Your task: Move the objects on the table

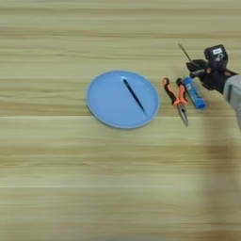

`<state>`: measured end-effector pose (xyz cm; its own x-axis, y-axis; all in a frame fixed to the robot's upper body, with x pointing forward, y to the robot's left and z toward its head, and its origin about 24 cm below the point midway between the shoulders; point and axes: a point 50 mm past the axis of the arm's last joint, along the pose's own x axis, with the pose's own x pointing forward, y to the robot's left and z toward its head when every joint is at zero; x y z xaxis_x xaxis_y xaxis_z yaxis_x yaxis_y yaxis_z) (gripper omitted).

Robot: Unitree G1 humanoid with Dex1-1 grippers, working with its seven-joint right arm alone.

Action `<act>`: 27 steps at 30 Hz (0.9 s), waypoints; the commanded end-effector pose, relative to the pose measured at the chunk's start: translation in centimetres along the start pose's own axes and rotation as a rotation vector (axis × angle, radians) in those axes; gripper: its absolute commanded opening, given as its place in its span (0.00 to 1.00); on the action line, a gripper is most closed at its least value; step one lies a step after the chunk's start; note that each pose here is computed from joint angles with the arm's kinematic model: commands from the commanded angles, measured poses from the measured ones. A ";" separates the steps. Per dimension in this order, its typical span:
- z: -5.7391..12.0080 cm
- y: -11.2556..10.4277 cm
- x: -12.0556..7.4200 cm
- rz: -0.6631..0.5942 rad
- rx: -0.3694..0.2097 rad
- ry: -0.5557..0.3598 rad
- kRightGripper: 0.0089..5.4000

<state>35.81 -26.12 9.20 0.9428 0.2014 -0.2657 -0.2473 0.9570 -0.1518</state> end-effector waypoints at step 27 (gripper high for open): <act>4.3 -4.8 -0.7 -0.188 -0.108 -0.078 0.15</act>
<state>35.57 -29.47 8.41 0.9425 0.0625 -0.3284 -0.1402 0.9657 -0.2185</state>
